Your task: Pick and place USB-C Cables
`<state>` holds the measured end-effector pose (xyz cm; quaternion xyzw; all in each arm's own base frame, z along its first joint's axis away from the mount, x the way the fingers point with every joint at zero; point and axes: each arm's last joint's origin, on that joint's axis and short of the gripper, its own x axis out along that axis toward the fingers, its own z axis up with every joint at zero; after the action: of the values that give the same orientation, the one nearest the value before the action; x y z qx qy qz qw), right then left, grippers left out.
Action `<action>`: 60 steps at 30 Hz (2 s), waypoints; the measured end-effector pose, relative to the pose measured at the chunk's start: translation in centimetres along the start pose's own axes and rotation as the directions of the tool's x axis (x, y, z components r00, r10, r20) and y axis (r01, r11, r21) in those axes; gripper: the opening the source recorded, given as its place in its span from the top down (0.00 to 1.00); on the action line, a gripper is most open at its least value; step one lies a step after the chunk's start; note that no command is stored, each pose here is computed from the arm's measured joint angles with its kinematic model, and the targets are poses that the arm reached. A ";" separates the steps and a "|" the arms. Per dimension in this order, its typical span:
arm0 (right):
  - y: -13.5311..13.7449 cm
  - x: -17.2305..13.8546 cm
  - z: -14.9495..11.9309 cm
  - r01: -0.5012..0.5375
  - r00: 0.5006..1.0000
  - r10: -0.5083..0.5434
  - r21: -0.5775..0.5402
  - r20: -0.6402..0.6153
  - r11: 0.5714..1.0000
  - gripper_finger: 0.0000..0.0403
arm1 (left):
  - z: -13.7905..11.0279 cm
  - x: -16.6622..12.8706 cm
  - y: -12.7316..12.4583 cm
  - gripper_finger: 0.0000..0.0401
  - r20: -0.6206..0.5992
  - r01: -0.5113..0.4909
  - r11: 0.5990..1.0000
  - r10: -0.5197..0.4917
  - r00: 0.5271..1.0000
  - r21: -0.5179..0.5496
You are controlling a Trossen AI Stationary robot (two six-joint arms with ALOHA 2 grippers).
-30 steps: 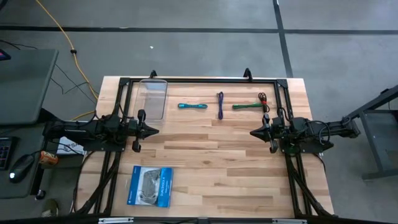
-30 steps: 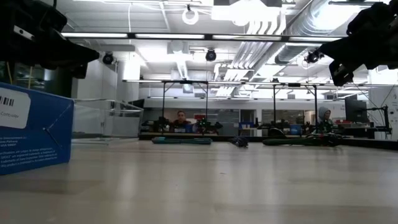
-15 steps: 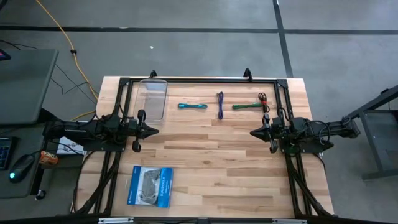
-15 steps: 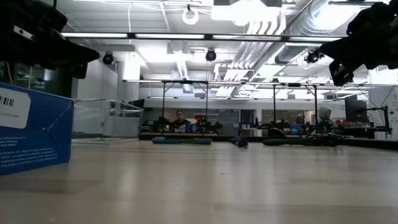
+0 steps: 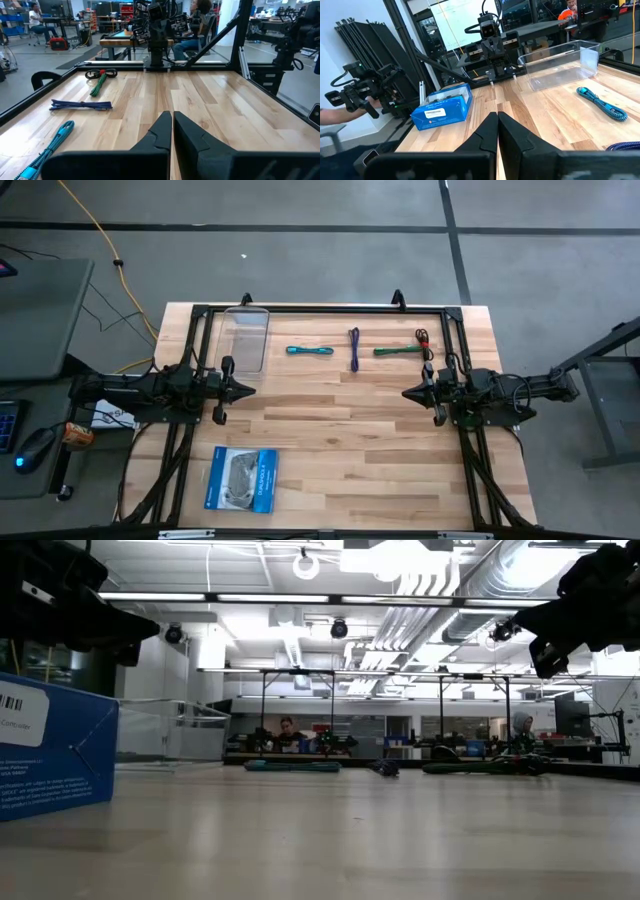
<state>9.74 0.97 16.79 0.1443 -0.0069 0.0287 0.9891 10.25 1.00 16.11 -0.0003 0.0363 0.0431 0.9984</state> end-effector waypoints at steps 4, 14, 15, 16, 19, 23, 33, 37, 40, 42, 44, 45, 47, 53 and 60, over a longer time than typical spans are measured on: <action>0.0 0.0 0.0 0.000 1.000 0.000 0.000 0.000 1.000 0.99 | 0.0 0.0 0.0 1.00 0.000 0.000 1.000 0.000 1.000 0.000; 0.0 0.0 0.0 0.000 1.000 0.000 0.000 0.000 1.000 0.99 | 0.0 0.0 0.0 1.00 0.000 0.000 1.000 0.000 1.000 0.000; 0.0 0.0 0.0 0.000 1.000 0.000 0.000 0.000 1.000 0.99 | 0.0 0.0 0.0 1.00 0.000 0.000 1.000 0.000 1.000 0.000; 0.0 0.0 0.0 0.000 1.000 0.000 0.000 0.000 1.000 0.99 | 0.0 0.0 0.0 1.00 0.000 0.000 1.000 0.000 1.000 0.000; 0.0 0.0 0.0 0.000 1.000 0.000 0.000 0.000 1.000 0.99 | 0.0 0.0 0.0 1.00 0.000 0.000 1.000 0.000 1.000 0.000; 0.0 0.0 0.0 0.000 1.000 0.000 0.000 -0.001 1.000 0.99 | 0.0 0.0 0.0 1.00 0.000 -0.001 1.000 0.001 1.000 0.000; 0.0 0.0 0.0 0.000 1.000 0.000 0.000 -0.001 1.000 0.99 | 0.0 0.0 0.0 1.00 0.000 0.000 1.000 0.000 1.000 0.000; 0.0 0.0 0.0 0.000 1.000 0.000 0.000 0.000 1.000 0.99 | 0.0 0.0 0.0 1.00 0.000 0.000 1.000 0.000 1.000 0.000; 0.0 0.0 0.0 0.001 1.000 -0.001 0.000 0.000 1.000 0.99 | 0.0 0.0 0.0 1.00 0.000 0.000 1.000 0.000 1.000 0.000; 0.0 0.0 0.0 0.001 1.000 -0.001 0.000 0.000 1.000 0.99 | 0.0 0.0 0.0 1.00 0.000 0.000 1.000 0.000 1.000 0.000; 0.0 0.0 0.0 0.000 1.000 0.000 0.000 0.000 1.000 0.99 | 0.0 0.0 0.0 1.00 0.000 0.000 1.000 0.000 1.000 0.000; 0.0 0.0 0.0 0.000 1.000 0.000 0.000 0.000 1.000 0.99 | 0.0 0.0 0.0 1.00 0.000 0.000 1.000 0.000 1.000 0.000; 0.0 0.0 0.0 0.000 1.000 0.000 0.000 -0.001 1.000 0.99 | 0.0 0.0 0.0 1.00 0.000 -0.001 1.000 0.001 1.000 0.000; 0.0 0.0 0.0 0.000 1.000 0.000 0.000 -0.001 1.000 0.99 | 0.0 0.0 0.0 1.00 0.002 -0.004 0.998 0.004 1.000 0.062; 0.0 0.0 0.0 0.000 1.000 0.000 0.000 0.000 1.000 0.99 | 0.1 0.0 0.1 1.00 0.006 -0.022 0.916 0.022 1.000 0.399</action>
<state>9.74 0.97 16.78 0.1442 -0.0067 0.0286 0.9891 10.24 1.08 16.17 0.2039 0.0436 0.0459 0.9769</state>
